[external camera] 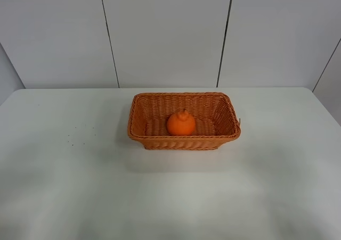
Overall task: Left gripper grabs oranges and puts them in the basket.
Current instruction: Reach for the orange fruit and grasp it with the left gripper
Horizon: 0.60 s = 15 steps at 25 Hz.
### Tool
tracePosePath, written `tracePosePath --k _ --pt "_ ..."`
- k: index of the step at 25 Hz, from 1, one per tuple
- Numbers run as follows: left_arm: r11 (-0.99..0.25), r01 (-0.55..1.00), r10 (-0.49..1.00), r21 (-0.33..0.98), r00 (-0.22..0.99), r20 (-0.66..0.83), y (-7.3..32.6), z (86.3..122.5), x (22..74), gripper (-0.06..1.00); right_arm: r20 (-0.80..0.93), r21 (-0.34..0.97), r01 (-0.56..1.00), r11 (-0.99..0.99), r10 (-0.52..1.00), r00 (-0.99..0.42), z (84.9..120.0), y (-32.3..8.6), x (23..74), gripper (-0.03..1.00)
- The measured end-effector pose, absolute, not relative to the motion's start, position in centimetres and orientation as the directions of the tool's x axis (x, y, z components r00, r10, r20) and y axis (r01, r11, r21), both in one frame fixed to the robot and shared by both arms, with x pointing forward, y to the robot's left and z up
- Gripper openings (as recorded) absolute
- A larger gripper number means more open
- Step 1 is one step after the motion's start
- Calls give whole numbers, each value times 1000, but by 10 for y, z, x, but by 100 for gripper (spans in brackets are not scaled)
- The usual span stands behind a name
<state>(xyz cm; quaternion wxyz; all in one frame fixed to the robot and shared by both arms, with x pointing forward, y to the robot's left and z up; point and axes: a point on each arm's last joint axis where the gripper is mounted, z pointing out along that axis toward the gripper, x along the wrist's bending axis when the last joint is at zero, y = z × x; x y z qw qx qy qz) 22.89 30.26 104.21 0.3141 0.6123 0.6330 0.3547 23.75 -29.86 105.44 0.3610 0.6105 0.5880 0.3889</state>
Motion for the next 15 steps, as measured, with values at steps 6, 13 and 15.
tracePosePath --k 6,13,15 --pt "-1 552 998 834 -53 37 303 1042 229 85 50 898 437 -48 999 6 1054 -299 238 69" --pt "-1 552 998 834 -53 37 303 1042 229 85 50 898 437 -48 999 6 1054 -299 238 69" --pt "-1 552 998 834 -53 37 303 1042 229 85 50 898 437 -48 999 6 1054 -299 238 69"
